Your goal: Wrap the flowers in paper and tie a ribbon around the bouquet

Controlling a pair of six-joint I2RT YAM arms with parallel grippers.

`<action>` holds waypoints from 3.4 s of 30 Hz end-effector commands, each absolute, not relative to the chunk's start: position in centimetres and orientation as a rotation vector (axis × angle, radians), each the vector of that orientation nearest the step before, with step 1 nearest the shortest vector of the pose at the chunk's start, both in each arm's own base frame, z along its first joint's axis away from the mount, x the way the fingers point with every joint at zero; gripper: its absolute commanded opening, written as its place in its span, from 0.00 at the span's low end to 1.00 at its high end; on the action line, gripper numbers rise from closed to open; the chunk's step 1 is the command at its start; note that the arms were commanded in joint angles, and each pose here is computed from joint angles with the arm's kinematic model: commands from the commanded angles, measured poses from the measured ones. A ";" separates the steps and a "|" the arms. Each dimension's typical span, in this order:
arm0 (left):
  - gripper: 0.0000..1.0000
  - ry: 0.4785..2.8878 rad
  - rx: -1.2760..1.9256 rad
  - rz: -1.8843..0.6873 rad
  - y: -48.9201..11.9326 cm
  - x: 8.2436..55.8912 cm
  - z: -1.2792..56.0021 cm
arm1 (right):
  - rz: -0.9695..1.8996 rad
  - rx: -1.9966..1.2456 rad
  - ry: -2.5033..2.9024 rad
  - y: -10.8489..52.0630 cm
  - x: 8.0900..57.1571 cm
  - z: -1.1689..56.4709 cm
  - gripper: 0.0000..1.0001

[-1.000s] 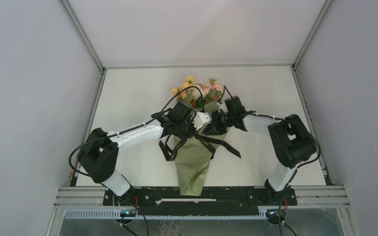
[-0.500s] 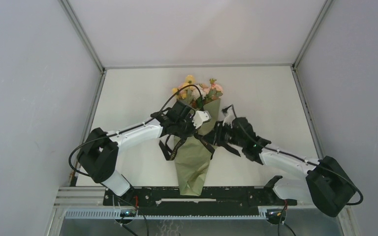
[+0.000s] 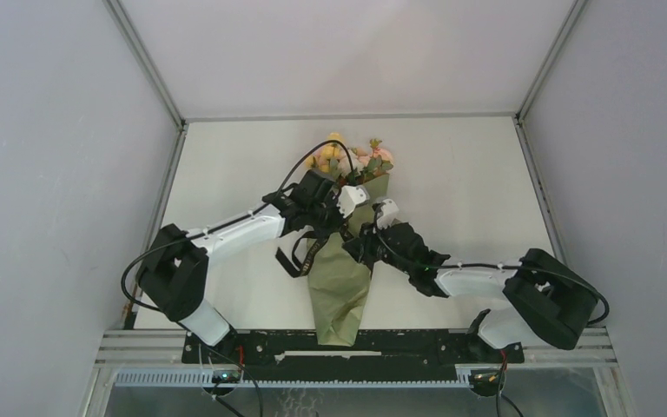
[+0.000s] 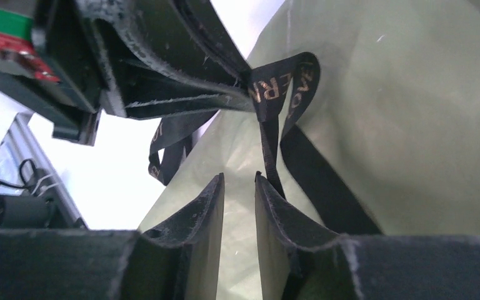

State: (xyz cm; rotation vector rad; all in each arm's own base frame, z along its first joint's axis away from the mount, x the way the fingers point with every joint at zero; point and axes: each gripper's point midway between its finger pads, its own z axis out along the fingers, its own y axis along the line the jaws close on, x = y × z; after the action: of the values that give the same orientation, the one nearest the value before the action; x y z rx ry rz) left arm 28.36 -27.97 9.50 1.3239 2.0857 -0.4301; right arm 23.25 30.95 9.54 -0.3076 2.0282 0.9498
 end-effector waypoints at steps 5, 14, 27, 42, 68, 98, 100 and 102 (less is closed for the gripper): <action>0.00 2.031 1.261 -0.479 -29.8 30.7 11.7 | 0.804 -0.248 1.906 31.1 27.2 11.0 0.34; 0.00 2.067 1.245 -0.488 -29.8 31.4 10.7 | 0.801 -0.267 1.970 32.1 28.2 8.6 0.41; 0.00 2.092 1.225 -0.516 -29.6 31.5 10.3 | 0.808 -0.249 2.048 32.3 30.3 7.1 0.45; 0.00 2.190 1.093 -0.562 -28.6 32.9 9.4 | 0.807 -0.196 2.166 32.6 31.8 5.3 0.39; 0.12 2.238 1.070 -0.550 -26.4 32.7 8.5 | 1.496 -0.414 2.389 33.7 17.7 11.1 0.00; 0.48 2.416 1.570 -0.384 -16.5 22.4 2.0 | 1.435 -0.291 2.383 32.0 20.4 10.9 0.00; 0.29 2.421 1.564 -0.377 -16.5 22.4 2.1 | 1.453 -0.299 2.378 31.9 20.3 11.2 0.00; 0.15 2.411 1.567 -0.380 -16.4 22.2 2.6 | 1.488 -0.322 2.369 31.9 19.8 11.8 0.00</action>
State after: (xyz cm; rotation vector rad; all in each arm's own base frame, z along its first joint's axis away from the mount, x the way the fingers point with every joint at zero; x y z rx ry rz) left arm 21.73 -15.62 1.46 1.5677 2.4583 -0.3380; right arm 20.07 31.74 9.26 -0.2728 2.4465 1.4105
